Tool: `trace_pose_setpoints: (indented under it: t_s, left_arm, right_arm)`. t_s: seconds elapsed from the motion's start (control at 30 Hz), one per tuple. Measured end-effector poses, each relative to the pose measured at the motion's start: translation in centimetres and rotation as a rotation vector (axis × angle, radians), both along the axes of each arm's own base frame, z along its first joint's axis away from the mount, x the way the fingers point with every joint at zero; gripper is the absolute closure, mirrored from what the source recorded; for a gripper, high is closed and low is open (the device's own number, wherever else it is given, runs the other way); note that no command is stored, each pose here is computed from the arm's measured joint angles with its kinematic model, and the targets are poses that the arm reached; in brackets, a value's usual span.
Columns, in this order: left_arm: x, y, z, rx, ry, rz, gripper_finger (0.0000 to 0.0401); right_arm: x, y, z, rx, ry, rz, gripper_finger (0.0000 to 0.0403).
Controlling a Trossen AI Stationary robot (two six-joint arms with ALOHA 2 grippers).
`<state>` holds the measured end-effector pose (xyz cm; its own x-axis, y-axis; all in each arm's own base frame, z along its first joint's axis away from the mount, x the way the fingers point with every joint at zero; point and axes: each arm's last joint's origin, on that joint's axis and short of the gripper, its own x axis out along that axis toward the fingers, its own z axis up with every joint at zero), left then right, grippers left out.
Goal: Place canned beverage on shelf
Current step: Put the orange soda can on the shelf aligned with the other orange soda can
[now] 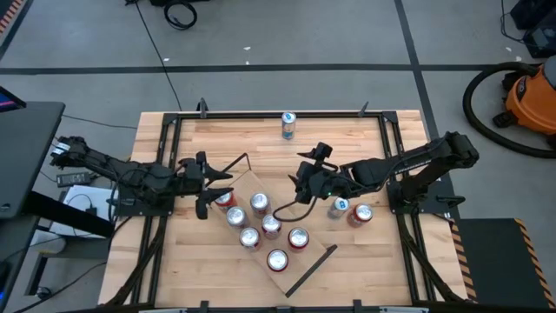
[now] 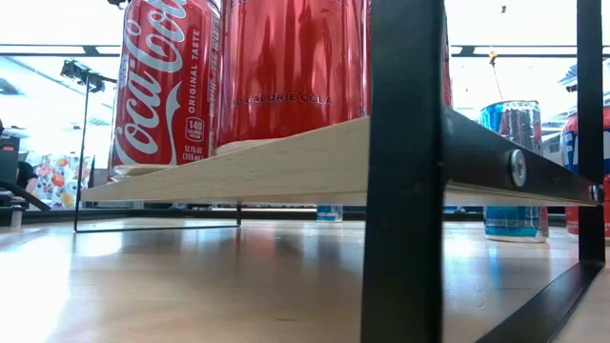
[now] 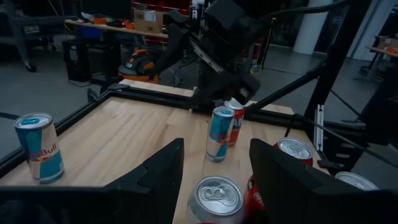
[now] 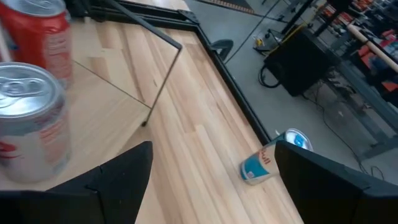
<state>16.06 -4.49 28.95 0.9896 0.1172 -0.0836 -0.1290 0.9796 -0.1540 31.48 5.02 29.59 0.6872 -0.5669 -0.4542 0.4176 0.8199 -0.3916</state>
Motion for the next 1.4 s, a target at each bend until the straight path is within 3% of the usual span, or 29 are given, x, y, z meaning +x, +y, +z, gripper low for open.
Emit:
trace_pose_setpoints:
  t_s: [0.4, 0.67, 0.8, 0.93, 1.03, 1.13, 1.27, 1.4]
  left_arm:
    - [0.1, 0.0, -0.1, 0.003, 0.007, 0.002, 0.0207]
    - [1.0, -0.2, -0.8, 0.067, 0.054, 0.055, 0.0207]
    - [1.1, -0.2, -0.6, 0.084, 0.041, 0.057, 0.0207]
    - [0.7, -0.5, -0.3, 0.088, 0.046, 0.009, 0.0207]
    - [0.4, -0.6, -0.2, 0.105, 0.046, -0.005, 0.0207]
    - [0.3, -0.6, 0.0, 0.101, 0.034, -0.009, 0.0207]
    - [-0.2, -0.5, 0.5, 0.100, 0.003, -0.008, 0.0207]
    - [-0.7, -0.3, 1.0, 0.114, -0.033, -0.009, 0.0207]
  right_arm:
    - [0.0, -0.2, -0.2, 0.037, 0.029, 0.036, 0.0055]
    - [0.1, -0.5, -0.2, 0.073, 0.020, 0.043, 0.0055]
    - [-0.3, 1.1, 0.3, 0.082, 0.012, 0.091, 0.0055]
    - [-1.5, 3.2, 1.3, 0.083, 0.102, 0.136, 0.0055]
    - [-2.4, 4.3, 3.0, 0.145, 0.108, 0.126, 0.0055]
    - [-3.6, 4.8, 4.0, 0.273, 0.185, 0.120, 0.0055]
    - [-4.9, 5.2, 4.6, 0.453, 0.297, 0.110, 0.0055]
    - [-6.3, 5.3, 4.3, 0.532, 0.410, 0.041, 0.0055]
